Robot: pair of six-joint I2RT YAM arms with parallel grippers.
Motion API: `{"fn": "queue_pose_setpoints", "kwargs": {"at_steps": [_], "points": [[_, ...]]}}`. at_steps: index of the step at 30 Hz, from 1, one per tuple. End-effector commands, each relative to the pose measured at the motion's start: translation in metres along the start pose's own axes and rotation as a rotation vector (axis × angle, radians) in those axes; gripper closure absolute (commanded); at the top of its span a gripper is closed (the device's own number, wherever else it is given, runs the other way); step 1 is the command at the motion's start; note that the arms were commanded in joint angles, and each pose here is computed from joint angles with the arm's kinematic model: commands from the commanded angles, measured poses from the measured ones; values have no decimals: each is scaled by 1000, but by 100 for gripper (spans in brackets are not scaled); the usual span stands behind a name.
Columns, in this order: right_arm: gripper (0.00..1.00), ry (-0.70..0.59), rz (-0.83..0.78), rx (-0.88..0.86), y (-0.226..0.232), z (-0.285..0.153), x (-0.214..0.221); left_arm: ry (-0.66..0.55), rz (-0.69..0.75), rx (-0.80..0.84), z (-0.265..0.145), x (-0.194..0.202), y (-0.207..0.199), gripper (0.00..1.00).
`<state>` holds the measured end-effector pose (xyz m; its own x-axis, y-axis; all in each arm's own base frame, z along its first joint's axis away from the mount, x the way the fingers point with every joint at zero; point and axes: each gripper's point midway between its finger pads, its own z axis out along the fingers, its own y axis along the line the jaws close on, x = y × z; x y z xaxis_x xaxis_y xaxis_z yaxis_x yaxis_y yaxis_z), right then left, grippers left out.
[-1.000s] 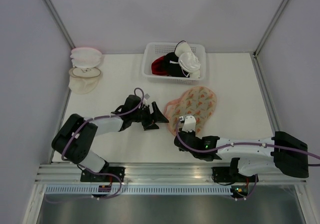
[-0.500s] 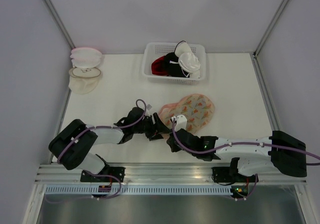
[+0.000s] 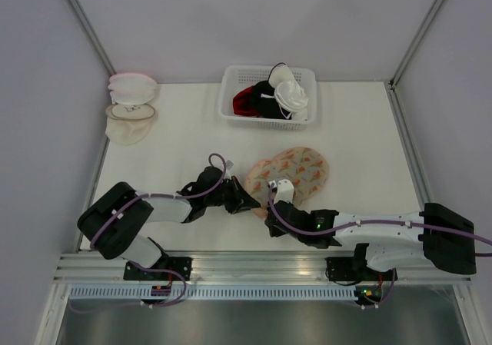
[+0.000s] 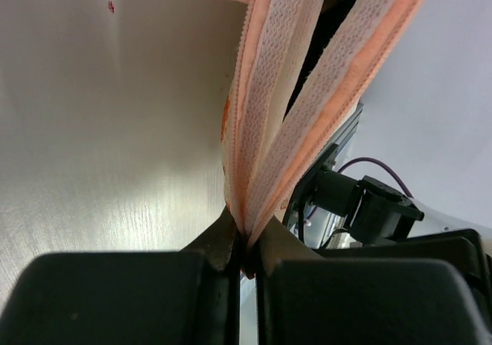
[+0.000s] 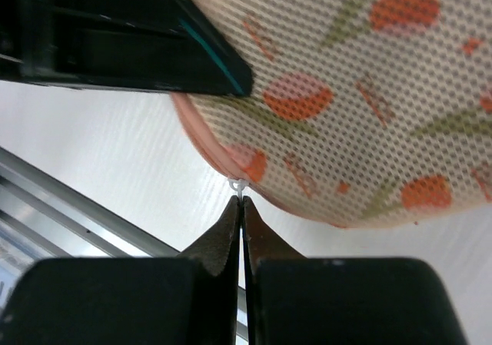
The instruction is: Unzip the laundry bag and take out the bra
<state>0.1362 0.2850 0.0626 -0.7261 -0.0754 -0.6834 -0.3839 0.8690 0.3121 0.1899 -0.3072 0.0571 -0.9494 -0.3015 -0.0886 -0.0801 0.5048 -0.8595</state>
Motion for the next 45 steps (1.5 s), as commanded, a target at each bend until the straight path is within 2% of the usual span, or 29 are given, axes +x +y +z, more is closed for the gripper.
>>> {"fn": "queue_pose_setpoints", "kwargs": {"at_steps": [1, 6, 8, 14, 16, 17, 18, 19, 21, 24, 31, 33, 34, 36, 38, 39, 42, 43, 45], "points": [[100, 52, 16, 159, -38, -7, 19, -64, 5, 56, -6, -11, -19, 98], [99, 44, 52, 299, -68, -16, 23, -70, -10, 60, -10, -10, -19, 98], [99, 44, 43, 348, -78, -20, 24, -73, -13, 70, -14, -8, -21, 95], [100, -11, 55, 447, -95, -29, 8, -80, -15, 50, -21, -5, -17, 94], [100, -15, 54, 436, -94, -29, 6, -69, -8, 55, -22, -3, -19, 86], [99, -19, 58, 437, -95, -29, 6, -56, -2, 58, -23, 0, -20, 77], [100, -21, 57, 439, -95, -29, 5, -50, 0, 60, -23, 1, -20, 65], [100, -22, 52, 447, -97, -30, 4, -48, 7, 64, -24, 3, -22, 39], [100, -19, 53, 470, -102, -33, 4, -47, 7, 54, -26, 7, -18, 13], [100, -17, 65, 521, -113, -38, 4, -71, 12, 29, -33, 6, -14, 6], [99, -69, 184, 753, -159, -63, -10, -173, 48, 19, -62, -1, -20, 5], [99, -150, 227, 779, -162, -72, -26, -194, 47, -14, -68, -2, -14, 5], [79, -190, 246, 780, -164, -79, -35, -201, 55, -9, -72, -1, -16, 5], [48, -246, 253, 798, -166, -96, -53, -224, 66, -10, -80, -2, -16, 5], [40, -250, 210, 760, -156, -99, -68, -231, 69, -8, -83, -1, -15, 4], [32, -221, 183, 732, -150, -96, -69, -234, 72, 3, -86, 0, -16, 4], [32, -152, 70, 622, -125, -80, -77, -228, 67, -3, -86, 3, -10, 3], [32, -87, 58, 539, -110, -70, -69, -225, 61, -11, -86, 4, -6, 3], [36, -59, -4, 425, -86, -47, -70, -220, 55, -14, -85, 5, -4, 3]]}}
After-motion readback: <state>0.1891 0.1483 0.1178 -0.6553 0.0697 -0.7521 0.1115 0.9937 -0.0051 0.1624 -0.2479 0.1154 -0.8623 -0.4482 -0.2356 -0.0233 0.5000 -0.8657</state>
